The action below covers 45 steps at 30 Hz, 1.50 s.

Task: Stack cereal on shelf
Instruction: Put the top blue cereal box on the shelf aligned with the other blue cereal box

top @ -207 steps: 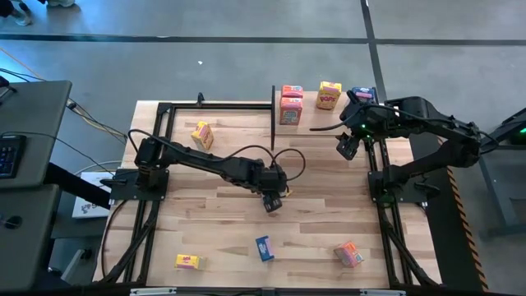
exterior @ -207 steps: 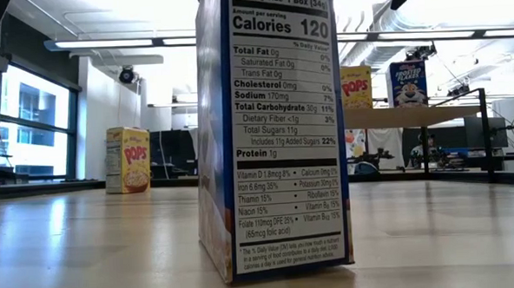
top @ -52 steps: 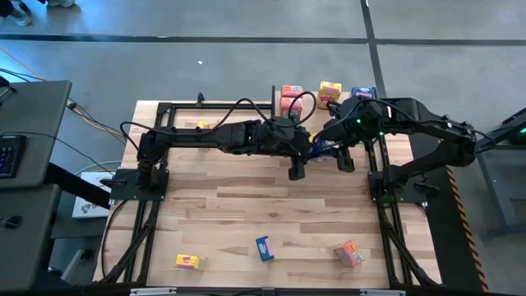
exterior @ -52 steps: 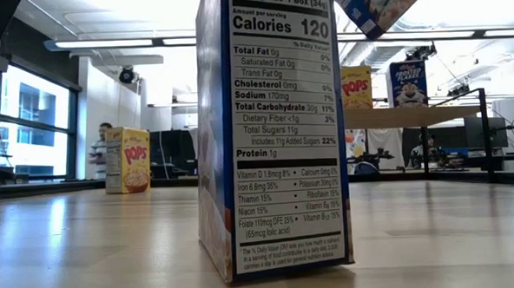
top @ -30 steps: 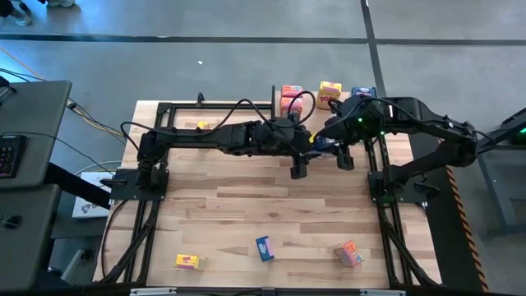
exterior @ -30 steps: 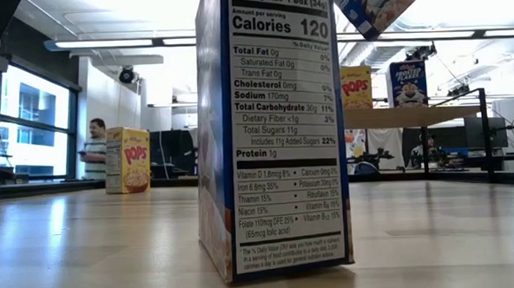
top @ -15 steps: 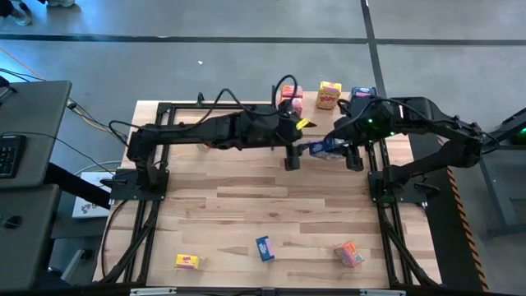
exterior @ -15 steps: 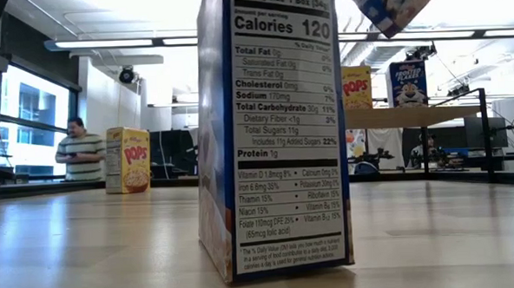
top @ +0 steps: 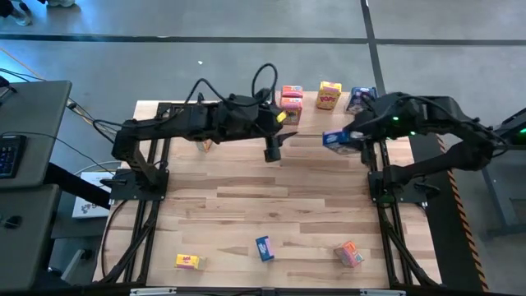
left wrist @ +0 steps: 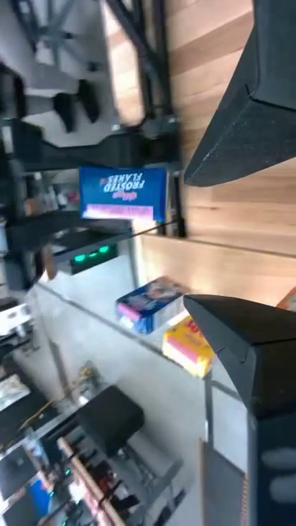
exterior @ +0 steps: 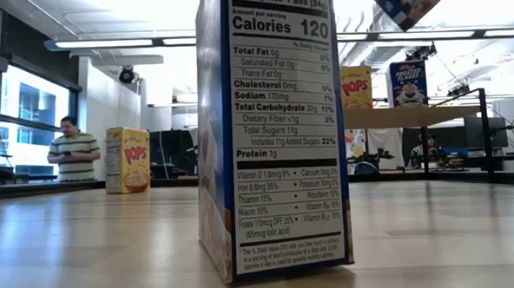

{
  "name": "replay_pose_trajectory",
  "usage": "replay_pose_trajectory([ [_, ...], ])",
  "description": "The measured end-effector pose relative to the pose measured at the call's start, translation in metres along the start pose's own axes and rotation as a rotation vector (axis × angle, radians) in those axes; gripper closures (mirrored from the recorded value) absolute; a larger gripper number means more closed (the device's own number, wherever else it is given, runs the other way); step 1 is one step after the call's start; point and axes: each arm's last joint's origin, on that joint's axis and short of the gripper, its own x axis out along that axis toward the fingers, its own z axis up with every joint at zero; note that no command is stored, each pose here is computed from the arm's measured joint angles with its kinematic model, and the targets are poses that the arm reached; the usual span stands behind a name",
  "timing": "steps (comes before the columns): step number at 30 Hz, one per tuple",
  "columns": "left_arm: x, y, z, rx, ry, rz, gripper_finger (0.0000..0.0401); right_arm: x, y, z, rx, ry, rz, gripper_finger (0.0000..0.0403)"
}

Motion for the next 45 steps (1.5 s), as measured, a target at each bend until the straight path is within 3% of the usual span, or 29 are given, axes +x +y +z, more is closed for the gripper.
replay_pose_trajectory([
  [13, 0.001, -0.006, -0.019, -0.02, 0.136, -0.051, 0.0183, -0.023, 0.001, -0.082, 0.119, -0.254, -0.152, 0.024],
  [24, 0.013, -0.02, -0.054, -0.051, 0.233, -0.068, 0.0183, 0.0, 0.003, -0.131, 0.152, -0.336, -0.273, 0.024],
  [37, -0.008, -0.023, -0.089, -0.132, 0.103, -0.065, 0.0183, 0.032, 0.004, -0.173, 0.219, -0.434, -0.457, 0.024],
  [45, -0.016, -0.029, -0.119, -0.172, 0.093, -0.061, 0.0183, 0.04, 0.002, -0.181, 0.279, -0.509, -0.587, 0.024],
])
